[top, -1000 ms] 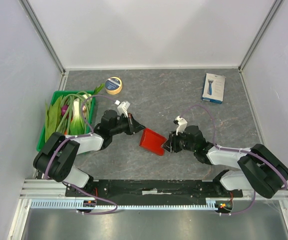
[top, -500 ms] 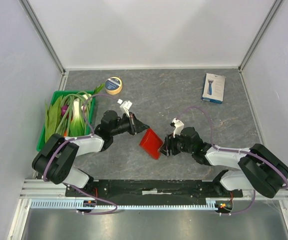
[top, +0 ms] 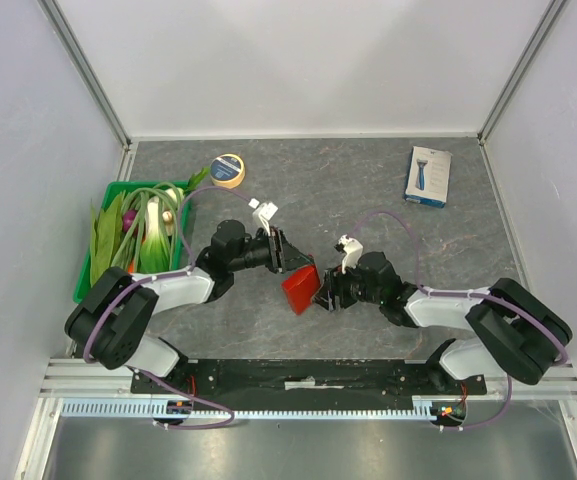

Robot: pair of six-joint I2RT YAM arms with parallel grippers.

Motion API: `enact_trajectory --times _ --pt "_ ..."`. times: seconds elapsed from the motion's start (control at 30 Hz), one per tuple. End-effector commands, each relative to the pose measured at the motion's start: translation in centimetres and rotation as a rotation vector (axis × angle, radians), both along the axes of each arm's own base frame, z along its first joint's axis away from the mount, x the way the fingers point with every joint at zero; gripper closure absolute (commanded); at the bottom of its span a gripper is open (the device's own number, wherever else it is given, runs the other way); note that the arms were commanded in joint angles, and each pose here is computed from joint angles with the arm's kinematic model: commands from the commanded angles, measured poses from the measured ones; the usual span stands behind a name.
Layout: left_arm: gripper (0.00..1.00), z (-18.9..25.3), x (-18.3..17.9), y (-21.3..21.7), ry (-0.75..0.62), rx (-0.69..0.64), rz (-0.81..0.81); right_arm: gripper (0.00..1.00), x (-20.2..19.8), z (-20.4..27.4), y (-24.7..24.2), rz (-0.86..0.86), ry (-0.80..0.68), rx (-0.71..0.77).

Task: Fold the paper box

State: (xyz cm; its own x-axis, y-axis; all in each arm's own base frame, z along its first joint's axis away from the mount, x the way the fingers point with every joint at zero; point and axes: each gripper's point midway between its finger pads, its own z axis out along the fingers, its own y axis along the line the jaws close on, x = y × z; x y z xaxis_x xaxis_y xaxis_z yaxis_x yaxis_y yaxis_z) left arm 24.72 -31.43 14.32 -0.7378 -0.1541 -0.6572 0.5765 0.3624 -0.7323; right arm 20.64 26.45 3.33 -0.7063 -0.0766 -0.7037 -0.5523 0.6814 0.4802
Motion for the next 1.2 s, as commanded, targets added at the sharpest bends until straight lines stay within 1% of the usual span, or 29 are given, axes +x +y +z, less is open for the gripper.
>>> enact_trajectory --times 0.0,0.03,0.07,0.13,0.2,0.23,0.33,0.37,0.43,0.57,0.67,0.7,0.73,0.83,0.93,0.97,1.0,1.03,1.07,1.1,1.13,1.17 --pt "0.46 -0.1 -1.3 -0.4 0.039 -0.001 -0.051 0.3 2.1 2.3 1.3 -0.019 -0.088 0.06" --pt "0.35 -0.1 -1.4 -0.4 0.038 0.003 -0.054 0.3 2.1 2.2 1.3 -0.022 -0.083 0.059" --pt "0.32 -0.2 -1.4 -0.3 0.035 0.006 -0.053 0.3 1.9 2.2 1.4 -0.02 -0.078 0.065" --pt "0.28 -0.4 -1.8 -0.2 0.031 0.022 -0.063 0.3 1.8 2.2 1.3 -0.027 -0.075 0.076" --pt "0.27 -0.5 -2.1 -0.2 0.018 0.032 -0.081 0.3 1.9 2.1 1.2 -0.034 -0.074 0.076" --pt "0.24 -0.5 -2.4 -0.2 0.016 0.039 -0.089 0.3 1.8 2.1 1.1 -0.035 -0.074 0.076" --pt "0.2 -1.0 -2.8 -0.1 0.002 0.079 -0.102 0.3 1.8 2.1 1.2 -0.037 -0.067 0.079" --pt "0.18 -0.9 -2.7 -0.1 -0.027 0.091 -0.108 0.3 1.7 2.1 1.3 -0.035 -0.061 0.081" --pt "0.15 -0.9 -2.9 -0.1 -0.042 0.107 -0.12 0.3 1.7 2.0 1.4 -0.035 -0.052 0.082" --pt "0.15 -1.6 -3.2 -0.2 -0.068 0.156 -0.164 0.31 2.0 2.0 1.5 -0.05 -0.036 0.081" --pt "0.15 -1.8 -3.8 -0.5 -0.072 0.151 -0.22 0.32 2.2 2.0 1.7 -0.055 -0.021 0.074" --pt "0.14 -1.7 -4.0 -0.6 -0.076 0.146 -0.232 0.33 2.3 2.0 1.8 -0.053 -0.02 0.072" --pt "0.11 -1.8 -4.1 -0.6 -0.071 0.147 -0.242 0.33 2.3 2.0 1.9 -0.053 -0.012 0.068" --pt "0.09 -1.5 -4.5 -0.8 -0.085 0.15 -0.279 0.33 2.5 2.4 2.3 -0.055 0.005 0.084" --pt "0.09 -1.5 -5.1 -1.1 -0.111 0.179 -0.307 0.34 2.5 2.9 2.9 -0.045 0.031 0.103" --pt "0.09 -2.0 -4.6 -1.0 -0.131 0.218 -0.284 0.34 2.5 3.1 3.1 -0.042 0.037 0.107" --pt "0.1 -2.3 -4.9 -1.2 -0.139 0.239 -0.289 0.34 2.4 3.2 3.2 -0.036 0.045 0.109" --pt "0.12 -2.9 -4.7 -1.0 -0.119 0.281 -0.276 0.35 2.5 3.4 3.3 -0.038 0.044 0.111" --pt "0.15 -3.5 -4.2 -0.9 -0.135 0.324 -0.252 0.35 2.6 3.6 3.3 -0.042 0.047 0.114" --pt "0.19 -3.7 -4.1 -0.9 -0.139 0.341 -0.252 0.35 2.7 3.6 3.2 -0.05 0.046 0.109" --pt "0.21 -4.2 -4.3 -0.9 -0.135 0.37 -0.249 0.35 2.7 3.7 3.2 -0.049 0.05 0.105" --pt "0.22 -4.8 -3.6 -0.5 -0.159 0.416 -0.21 0.35 2.8 3.7 3.2 -0.052 0.051 0.103"
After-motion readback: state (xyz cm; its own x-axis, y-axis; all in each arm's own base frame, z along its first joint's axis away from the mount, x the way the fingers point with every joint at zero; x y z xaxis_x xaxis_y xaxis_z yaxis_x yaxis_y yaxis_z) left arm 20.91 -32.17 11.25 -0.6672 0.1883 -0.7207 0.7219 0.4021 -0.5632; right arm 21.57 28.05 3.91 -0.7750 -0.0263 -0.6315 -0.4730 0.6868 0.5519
